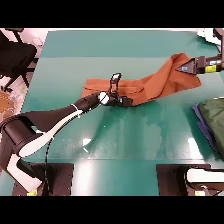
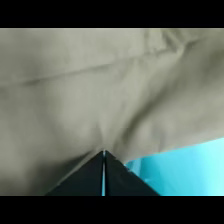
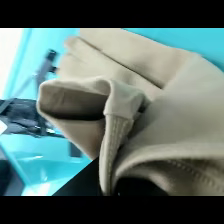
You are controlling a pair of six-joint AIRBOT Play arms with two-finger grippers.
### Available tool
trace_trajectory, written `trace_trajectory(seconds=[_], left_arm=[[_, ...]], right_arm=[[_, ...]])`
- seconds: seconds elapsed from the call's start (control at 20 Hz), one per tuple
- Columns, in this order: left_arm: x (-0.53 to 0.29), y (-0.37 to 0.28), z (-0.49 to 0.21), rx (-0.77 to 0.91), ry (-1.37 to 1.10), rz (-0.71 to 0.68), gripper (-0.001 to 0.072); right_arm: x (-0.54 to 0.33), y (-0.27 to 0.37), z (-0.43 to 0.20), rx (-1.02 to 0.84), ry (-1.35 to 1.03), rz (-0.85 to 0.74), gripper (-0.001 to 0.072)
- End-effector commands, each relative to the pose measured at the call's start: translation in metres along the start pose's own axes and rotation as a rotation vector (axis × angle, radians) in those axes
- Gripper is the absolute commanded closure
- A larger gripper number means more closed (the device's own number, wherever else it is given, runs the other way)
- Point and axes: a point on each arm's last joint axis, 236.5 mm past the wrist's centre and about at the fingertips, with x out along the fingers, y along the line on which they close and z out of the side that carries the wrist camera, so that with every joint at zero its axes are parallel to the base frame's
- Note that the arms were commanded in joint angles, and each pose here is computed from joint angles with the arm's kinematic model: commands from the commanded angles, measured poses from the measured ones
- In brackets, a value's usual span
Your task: Fold the shirts.
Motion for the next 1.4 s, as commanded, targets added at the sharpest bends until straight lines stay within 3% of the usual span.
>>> trace_trajectory(seconds=[0.0,0.55,1.05,1.35], left_arm=[[0.000,-0.001,0.007,-0.015,-0.030,-0.003,0.0689],[-0.009,0.021,0.008,0.006,0.020,0.025,0.0689],[-0.151,0.147,0.099,0.057,-0.036,0.250,0.0689],[-0.185,0.173,0.113,0.058,-0.062,0.301,0.0688]], right_arm=[[0.027,0.034,-0.001,-0.040,0.037,0.087,0.0691],[0.143,0.086,-0.047,-0.076,0.299,0.245,0.0691],[0.185,0.097,0.016,-0.086,0.273,0.246,0.0692],[0.229,0.063,0.001,0.042,0.283,0.221,0.0692]])
